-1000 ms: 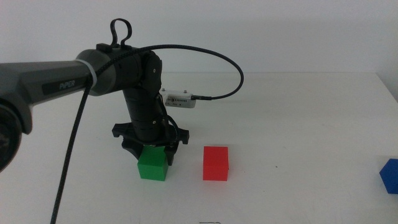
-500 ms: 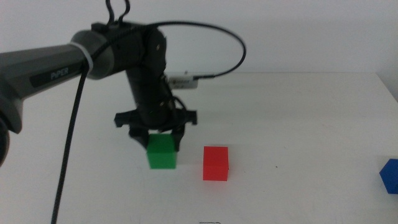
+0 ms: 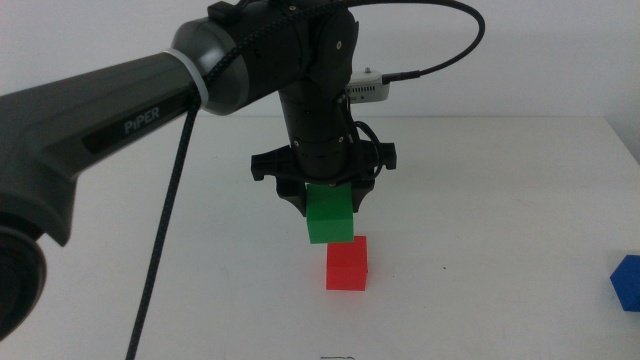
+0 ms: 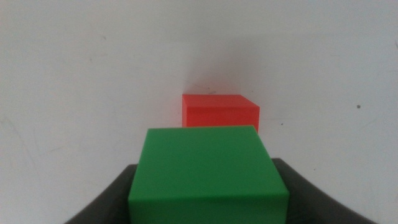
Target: Stack red cubes first, then green, then blue cubes in a specific spot.
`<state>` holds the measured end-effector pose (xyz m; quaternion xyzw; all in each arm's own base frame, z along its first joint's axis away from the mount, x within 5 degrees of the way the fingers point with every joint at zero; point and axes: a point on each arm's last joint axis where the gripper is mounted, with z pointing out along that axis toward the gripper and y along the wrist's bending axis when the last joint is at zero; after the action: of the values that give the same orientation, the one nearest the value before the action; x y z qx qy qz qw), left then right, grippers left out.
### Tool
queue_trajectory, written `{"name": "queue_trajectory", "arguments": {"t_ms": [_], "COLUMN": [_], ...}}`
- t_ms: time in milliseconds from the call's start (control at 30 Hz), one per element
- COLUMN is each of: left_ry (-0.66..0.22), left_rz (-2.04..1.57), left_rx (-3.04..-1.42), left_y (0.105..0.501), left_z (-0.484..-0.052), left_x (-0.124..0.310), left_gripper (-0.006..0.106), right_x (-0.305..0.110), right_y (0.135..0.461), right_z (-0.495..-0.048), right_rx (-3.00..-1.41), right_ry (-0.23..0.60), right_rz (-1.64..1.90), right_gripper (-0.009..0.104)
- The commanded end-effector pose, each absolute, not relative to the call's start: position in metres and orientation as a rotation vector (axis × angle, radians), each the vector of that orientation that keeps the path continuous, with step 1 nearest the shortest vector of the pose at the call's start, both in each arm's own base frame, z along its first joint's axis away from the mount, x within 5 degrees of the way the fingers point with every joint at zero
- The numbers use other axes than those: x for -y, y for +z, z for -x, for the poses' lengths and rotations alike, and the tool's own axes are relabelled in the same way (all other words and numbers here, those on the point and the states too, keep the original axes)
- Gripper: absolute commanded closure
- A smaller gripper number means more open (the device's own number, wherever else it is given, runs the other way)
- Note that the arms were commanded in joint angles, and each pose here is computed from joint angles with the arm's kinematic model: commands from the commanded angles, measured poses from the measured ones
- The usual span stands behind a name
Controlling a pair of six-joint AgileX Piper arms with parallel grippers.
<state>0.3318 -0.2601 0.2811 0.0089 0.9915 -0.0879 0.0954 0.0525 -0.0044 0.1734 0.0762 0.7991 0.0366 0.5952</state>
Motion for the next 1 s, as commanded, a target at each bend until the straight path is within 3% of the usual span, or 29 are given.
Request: {"name": "queue_trajectory", "arguments": {"t_ms": [0,467,967], "left_ry": [-0.294,-0.313,-0.270], "left_rz": [-0.014,-0.048,-0.060], "left_rx": [-2.942,-2.958,-2.988], "left_y": [0.308,0.285,0.262], "left_z": [-0.319,-0.327,-0.335], "left_x": [0.257,0.277,0.283], "left_gripper": [0.091,0.091,0.091], "right_x": [0.004,0.004,0.004], "right_y": [0.181,0.181,0.181], "right_z": [-0.053,-0.053,-0.053], "right_rx": [-1.780,-1.780,-1.780], "right_ry": [0.070,0.068,0.068], "right_rz": [-0.147,-0.145,-0.145], "right_gripper": [0.021,0.021,0.021]}}
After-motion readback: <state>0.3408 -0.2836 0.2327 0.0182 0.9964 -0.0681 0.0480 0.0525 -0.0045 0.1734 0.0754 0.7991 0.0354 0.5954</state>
